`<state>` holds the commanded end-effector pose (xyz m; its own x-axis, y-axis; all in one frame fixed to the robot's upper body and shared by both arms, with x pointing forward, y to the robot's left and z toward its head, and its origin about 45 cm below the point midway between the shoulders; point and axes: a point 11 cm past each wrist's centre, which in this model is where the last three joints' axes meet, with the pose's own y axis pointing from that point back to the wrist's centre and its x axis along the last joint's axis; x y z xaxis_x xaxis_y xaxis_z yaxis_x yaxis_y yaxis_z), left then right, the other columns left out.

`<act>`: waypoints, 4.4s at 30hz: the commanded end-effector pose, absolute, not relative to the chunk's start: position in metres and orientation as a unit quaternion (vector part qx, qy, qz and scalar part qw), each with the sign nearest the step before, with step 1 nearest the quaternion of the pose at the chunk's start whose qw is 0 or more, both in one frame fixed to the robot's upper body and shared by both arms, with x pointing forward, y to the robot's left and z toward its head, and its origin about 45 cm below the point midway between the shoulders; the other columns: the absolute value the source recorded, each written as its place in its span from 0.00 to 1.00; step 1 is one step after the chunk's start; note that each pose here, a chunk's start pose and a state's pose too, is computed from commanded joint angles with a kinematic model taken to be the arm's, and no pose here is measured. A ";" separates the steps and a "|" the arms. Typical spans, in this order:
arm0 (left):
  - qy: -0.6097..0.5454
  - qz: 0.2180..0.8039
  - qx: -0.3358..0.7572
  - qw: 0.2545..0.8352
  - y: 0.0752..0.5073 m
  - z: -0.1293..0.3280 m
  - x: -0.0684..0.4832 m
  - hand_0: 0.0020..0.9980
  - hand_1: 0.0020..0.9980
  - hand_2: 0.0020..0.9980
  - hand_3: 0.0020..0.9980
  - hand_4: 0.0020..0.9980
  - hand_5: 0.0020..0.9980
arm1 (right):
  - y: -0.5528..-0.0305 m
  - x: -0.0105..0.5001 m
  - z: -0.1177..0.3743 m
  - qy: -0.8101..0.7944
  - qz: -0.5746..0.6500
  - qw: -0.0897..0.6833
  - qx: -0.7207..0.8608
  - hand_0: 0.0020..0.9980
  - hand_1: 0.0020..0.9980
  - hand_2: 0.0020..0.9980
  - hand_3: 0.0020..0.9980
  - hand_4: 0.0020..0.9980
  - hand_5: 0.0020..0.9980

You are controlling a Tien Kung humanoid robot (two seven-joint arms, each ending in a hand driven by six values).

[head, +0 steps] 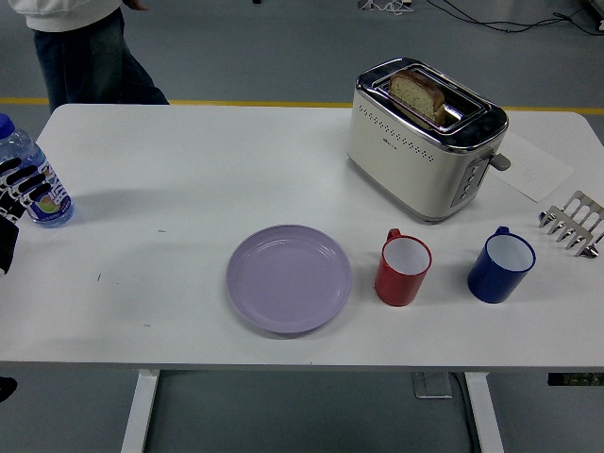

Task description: Push plate across desktop

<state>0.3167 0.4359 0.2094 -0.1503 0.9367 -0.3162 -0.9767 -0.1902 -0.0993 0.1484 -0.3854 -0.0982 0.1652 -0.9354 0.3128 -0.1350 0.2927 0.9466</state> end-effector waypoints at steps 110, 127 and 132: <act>0.313 0.710 -0.224 0.590 0.459 0.157 0.313 0.62 0.65 0.66 0.63 0.50 1.00 | -0.390 0.142 -0.099 -0.554 -0.345 0.588 0.477 0.64 0.62 0.65 0.58 0.35 0.15; 0.321 0.710 -0.214 0.589 0.461 0.149 0.310 0.62 0.66 0.66 0.63 0.50 0.99 | -0.391 0.104 -0.106 -0.539 -0.407 0.597 0.433 0.66 0.66 0.72 0.59 0.36 0.14; 0.325 0.704 -0.206 0.597 0.455 0.146 0.312 0.62 0.66 0.66 0.63 0.50 0.99 | -0.389 0.091 -0.110 -0.541 -0.426 0.589 0.423 0.66 0.67 0.72 0.59 0.36 0.14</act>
